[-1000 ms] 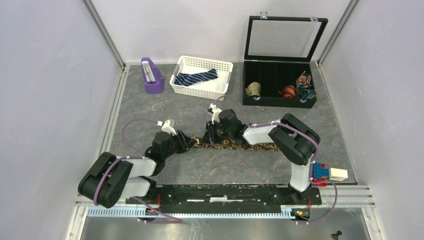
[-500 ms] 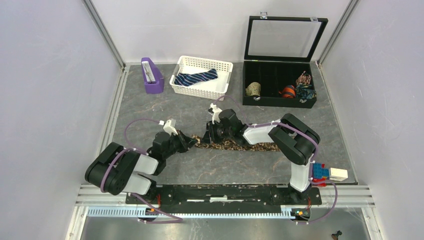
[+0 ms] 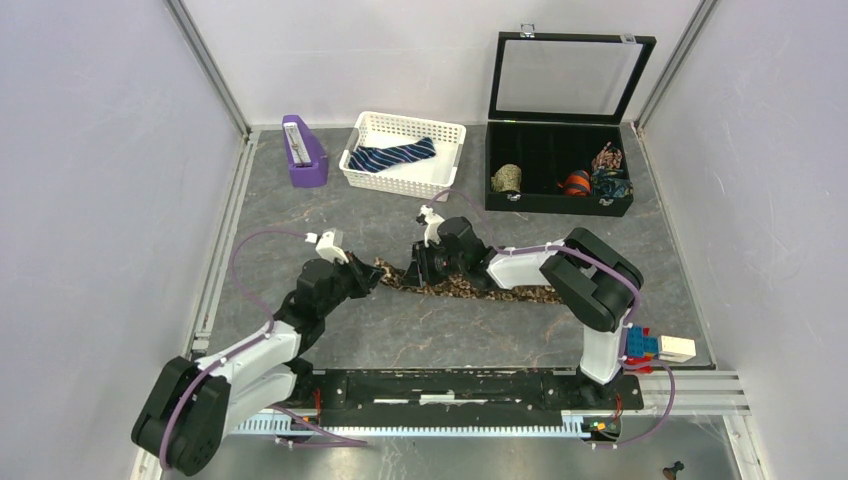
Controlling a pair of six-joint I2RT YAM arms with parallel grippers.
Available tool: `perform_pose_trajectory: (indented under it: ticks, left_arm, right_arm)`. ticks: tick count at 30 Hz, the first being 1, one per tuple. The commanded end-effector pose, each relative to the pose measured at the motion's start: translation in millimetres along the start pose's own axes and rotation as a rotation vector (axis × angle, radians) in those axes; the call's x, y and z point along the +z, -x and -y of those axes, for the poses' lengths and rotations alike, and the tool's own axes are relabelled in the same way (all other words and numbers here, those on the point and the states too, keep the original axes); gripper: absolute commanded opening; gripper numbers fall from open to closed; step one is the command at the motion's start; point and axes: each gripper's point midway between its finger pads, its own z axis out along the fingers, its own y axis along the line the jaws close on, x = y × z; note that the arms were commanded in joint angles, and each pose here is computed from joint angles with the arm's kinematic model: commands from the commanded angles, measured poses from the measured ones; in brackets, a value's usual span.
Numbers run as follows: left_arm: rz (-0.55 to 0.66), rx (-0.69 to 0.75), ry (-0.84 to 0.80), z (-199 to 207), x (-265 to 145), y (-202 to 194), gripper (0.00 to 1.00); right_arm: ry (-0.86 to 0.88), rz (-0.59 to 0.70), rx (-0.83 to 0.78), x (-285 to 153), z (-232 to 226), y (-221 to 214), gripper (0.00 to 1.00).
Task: Roll the ties
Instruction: Roll the tie at the center of the board.
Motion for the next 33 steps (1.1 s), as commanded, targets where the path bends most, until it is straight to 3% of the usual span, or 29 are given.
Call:
perform_pose_trajectory:
  ticks: [1,33]
  left_arm:
    - [0.006,0.072,0.090,-11.9,-1.8,7.8,0.02]
    - [0.058,0.232,0.311,-20.8,-6.8,49.9,0.02]
  right_arm:
    - [0.055,0.056,-0.025,4.3,-24.5,26.5,0.30]
    - [0.153,0.089,-0.008,68.3,-52.3,53.4,0.27]
